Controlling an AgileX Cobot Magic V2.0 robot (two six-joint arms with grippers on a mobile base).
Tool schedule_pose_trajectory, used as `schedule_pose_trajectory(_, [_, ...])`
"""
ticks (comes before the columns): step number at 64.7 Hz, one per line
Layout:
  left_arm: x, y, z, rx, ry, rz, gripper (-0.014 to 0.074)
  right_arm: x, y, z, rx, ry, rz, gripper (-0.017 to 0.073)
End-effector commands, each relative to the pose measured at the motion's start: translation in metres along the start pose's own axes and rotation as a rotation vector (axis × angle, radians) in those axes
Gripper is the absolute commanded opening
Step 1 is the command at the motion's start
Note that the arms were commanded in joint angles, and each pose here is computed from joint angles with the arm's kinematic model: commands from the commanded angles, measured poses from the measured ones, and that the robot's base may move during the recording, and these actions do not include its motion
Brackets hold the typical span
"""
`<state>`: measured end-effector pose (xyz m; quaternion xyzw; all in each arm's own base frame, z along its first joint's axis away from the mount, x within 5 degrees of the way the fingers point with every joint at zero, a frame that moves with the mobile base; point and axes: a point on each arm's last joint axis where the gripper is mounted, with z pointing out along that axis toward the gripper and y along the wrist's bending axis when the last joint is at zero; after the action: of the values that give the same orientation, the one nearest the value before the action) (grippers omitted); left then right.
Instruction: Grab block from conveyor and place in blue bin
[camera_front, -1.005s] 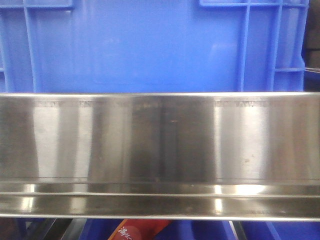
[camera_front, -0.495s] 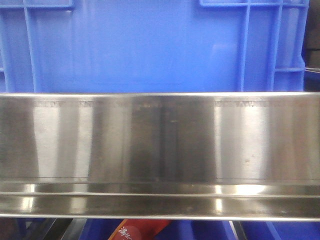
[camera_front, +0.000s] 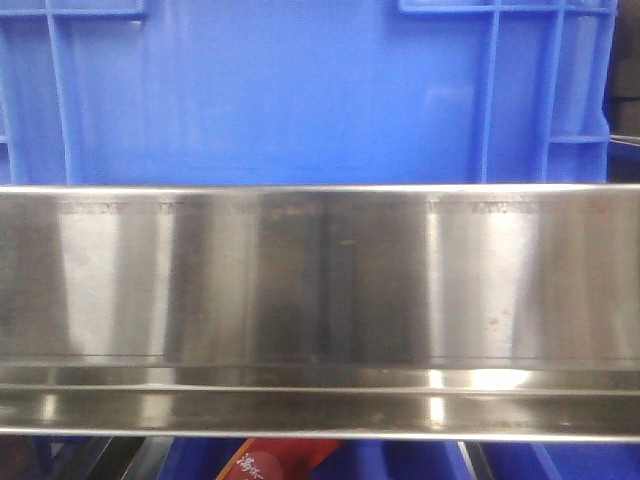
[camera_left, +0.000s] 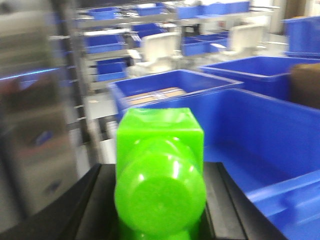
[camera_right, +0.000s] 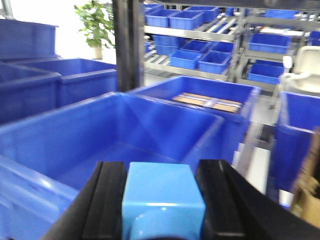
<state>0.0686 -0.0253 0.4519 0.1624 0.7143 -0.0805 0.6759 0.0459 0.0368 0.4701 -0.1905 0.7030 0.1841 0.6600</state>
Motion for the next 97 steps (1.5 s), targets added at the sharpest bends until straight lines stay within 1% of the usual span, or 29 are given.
schedule_pose_trajectory(1, [-0.019, -0.005, 0.015, 0.088, -0.017, 0.006, -0.0111, -0.014, -0.002, 0.015, -0.027, -0.020, -0.014, -0.0162])
schedule_pose_trajectory(4, [-0.026, -0.010, 0.028, 0.136, 0.008, 0.010, -0.0111, -0.020, -0.002, 0.025, -0.050, -0.013, -0.042, -0.0162])
schedule_pose_trajectory(10, [-0.041, -0.022, 0.052, 0.233, 0.065, 0.028, -0.0111, -0.030, -0.001, 0.043, -0.100, 0.006, -0.047, -0.0162])
schedule_pose_trajectory(13, [-0.049, -0.028, 0.062, 0.271, 0.089, 0.036, -0.0111, -0.035, 0.001, 0.055, -0.139, 0.019, -0.046, -0.0162])
schedule_pose_trajectory(16, [-0.052, -0.036, 0.077, 0.308, 0.131, 0.045, -0.0111, -0.039, 0.004, 0.066, -0.169, 0.033, -0.058, -0.0162])
schedule_pose_trajectory(19, [-0.058, -0.043, 0.092, 0.334, 0.163, 0.054, -0.0111, -0.042, 0.007, 0.077, -0.199, 0.049, -0.074, -0.0162])
schedule_pose_trajectory(23, [-0.059, -0.052, 0.112, 0.357, 0.216, 0.064, -0.0111, -0.042, 0.011, 0.098, -0.239, 0.083, -0.084, -0.0162])
schedule_pose_trajectory(27, [-0.061, -0.058, 0.134, 0.362, 0.257, 0.070, -0.0111, -0.039, 0.015, 0.120, -0.270, 0.127, -0.084, -0.0162])
schedule_pose_trajectory(35, [-0.048, -0.068, 0.174, 0.355, 0.351, 0.092, -0.0111, -0.025, 0.021, 0.162, -0.299, 0.221, -0.075, -0.0162])
schedule_pose_trajectory(39, [-0.038, -0.071, 0.189, 0.340, 0.392, 0.121, -0.0111, -0.014, 0.021, 0.181, -0.301, 0.271, -0.070, -0.0162])
schedule_pose_trajectory(44, [-0.024, -0.073, 0.205, 0.318, 0.467, 0.172, -0.0111, -0.002, 0.022, 0.200, -0.302, 0.323, -0.063, -0.0162])
schedule_pose_trajectory(47, [-0.016, -0.075, 0.212, 0.314, 0.505, 0.188, -0.0111, 0.005, 0.022, 0.211, -0.302, 0.354, -0.061, -0.0162])
schedule_pose_trajectory(59, [0.001, -0.080, 0.228, 0.322, 0.591, 0.200, -0.0106, 0.024, 0.021, 0.236, -0.296, 0.424, -0.063, -0.0162])
schedule_pose_trajectory(63, [0.003, -0.081, 0.229, 0.324, 0.606, 0.202, -0.0076, 0.028, 0.021, 0.240, -0.296, 0.436, -0.062, -0.0161])
schedule_pose_trajectory(67, [0.003, -0.081, 0.229, 0.324, 0.607, 0.202, -0.0017, 0.030, 0.021, 0.242, -0.297, 0.445, -0.063, -0.0147])
schedule_pose_trajectory(72, [0.003, -0.081, 0.229, 0.324, 0.607, 0.202, 0.0091, 0.031, 0.021, 0.242, -0.297, 0.449, -0.063, -0.0069])
schedule_pose_trajectory(76, [0.003, -0.081, 0.229, 0.324, 0.609, 0.202, 0.0203, 0.031, 0.021, 0.243, -0.297, 0.451, -0.062, 0.0058])
schedule_pose_trajectory(77, [0.004, -0.081, 0.229, 0.324, 0.612, 0.202, 0.0233, 0.031, 0.021, 0.243, -0.297, 0.451, -0.062, 0.0076])
schedule_pose_trajectory(79, [0.004, -0.081, 0.229, 0.324, 0.612, 0.202, 0.0295, 0.031, 0.021, 0.243, -0.297, 0.451, -0.062, 0.0168])
schedule_pose_trajectory(80, [0.004, -0.081, 0.229, 0.325, 0.614, 0.203, 0.0341, 0.031, 0.021, 0.243, -0.297, 0.451, -0.062, 0.0206])
schedule_pose_trajectory(81, [0.004, -0.081, 0.229, 0.324, 0.614, 0.201, 0.0356, 0.031, 0.021, 0.243, -0.297, 0.451, -0.062, 0.0246])
schedule_pose_trajectory(82, [0.004, -0.081, 0.229, 0.324, 0.616, 0.201, 0.0386, 0.031, 0.021, 0.243, -0.297, 0.451, -0.062, 0.0266])
schedule_pose_trajectory(85, [0.004, -0.081, 0.229, 0.324, 0.616, 0.199, 0.0482, 0.031, 0.021, 0.243, -0.297, 0.451, -0.062, 0.0417])
schedule_pose_trajectory(90, [0.004, -0.081, 0.229, 0.323, 0.623, 0.198, 0.0581, 0.031, 0.021, 0.243, -0.297, 0.451, -0.062, 0.0554])
schedule_pose_trajectory(92, [0.004, -0.081, 0.229, 0.323, 0.623, 0.198, 0.0604, 0.031, 0.021, 0.243, -0.297, 0.451, -0.062, 0.0577])
schedule_pose_trajectory(97, [0.005, -0.081, 0.228, 0.324, 0.626, 0.198, 0.0606, 0.029, 0.021, 0.241, -0.298, 0.444, -0.064, 0.0559])
